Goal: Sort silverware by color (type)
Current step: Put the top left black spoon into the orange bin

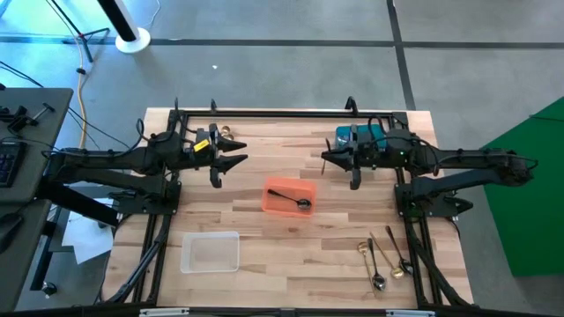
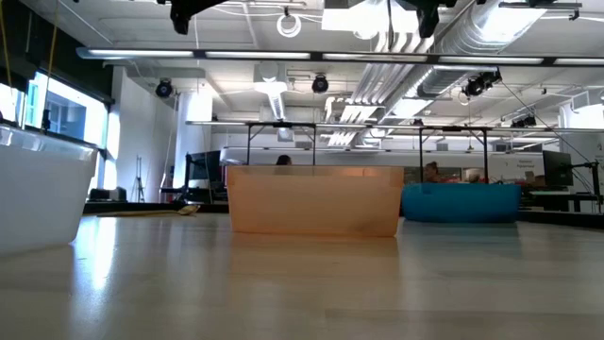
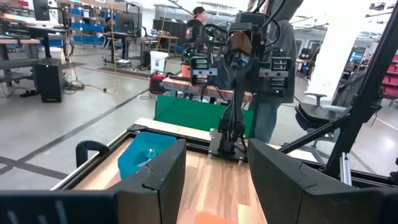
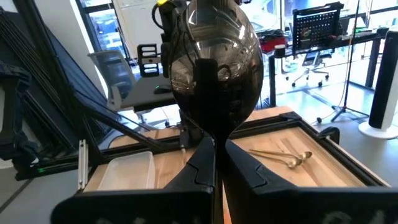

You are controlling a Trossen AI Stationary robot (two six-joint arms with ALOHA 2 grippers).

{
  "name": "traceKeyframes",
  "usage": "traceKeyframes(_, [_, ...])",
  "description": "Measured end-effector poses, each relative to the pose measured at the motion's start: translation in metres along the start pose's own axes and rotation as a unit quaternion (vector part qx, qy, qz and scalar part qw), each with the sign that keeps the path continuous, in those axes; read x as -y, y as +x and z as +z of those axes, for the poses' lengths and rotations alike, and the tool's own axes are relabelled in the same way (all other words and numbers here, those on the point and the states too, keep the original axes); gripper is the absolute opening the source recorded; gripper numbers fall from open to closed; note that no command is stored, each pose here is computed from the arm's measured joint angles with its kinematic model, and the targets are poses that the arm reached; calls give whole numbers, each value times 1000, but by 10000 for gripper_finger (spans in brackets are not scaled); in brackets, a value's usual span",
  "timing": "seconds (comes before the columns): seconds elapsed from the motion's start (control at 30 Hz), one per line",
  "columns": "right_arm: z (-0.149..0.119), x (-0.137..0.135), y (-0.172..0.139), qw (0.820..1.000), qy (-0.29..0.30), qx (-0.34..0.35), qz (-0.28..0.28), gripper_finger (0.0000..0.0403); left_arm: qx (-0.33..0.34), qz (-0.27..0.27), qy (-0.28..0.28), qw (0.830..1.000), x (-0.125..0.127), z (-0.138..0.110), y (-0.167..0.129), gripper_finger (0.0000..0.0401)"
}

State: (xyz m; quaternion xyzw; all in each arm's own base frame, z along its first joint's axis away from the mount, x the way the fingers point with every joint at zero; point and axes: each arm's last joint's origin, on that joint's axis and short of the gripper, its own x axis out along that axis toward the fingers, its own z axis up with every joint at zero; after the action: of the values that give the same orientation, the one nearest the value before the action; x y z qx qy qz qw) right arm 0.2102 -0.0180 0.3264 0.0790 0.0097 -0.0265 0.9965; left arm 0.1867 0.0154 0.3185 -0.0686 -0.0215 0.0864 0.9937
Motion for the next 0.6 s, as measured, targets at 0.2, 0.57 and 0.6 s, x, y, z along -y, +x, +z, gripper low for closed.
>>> traceKeyframes(0.2, [0, 0, 0, 1000, 0, 1, 2, 0, 0, 2, 0, 1000, 0, 0, 0, 161])
traceKeyframes(0.57, [0, 0, 1, 1000, 10, -1, 9, 0, 1, 3, -1, 1000, 0, 0, 0, 161])
traceKeyframes(0.6, [-1, 0, 3, 1000, 12, -3, 8, 0, 1, 3, -1, 1000, 0, 0, 0, 161])
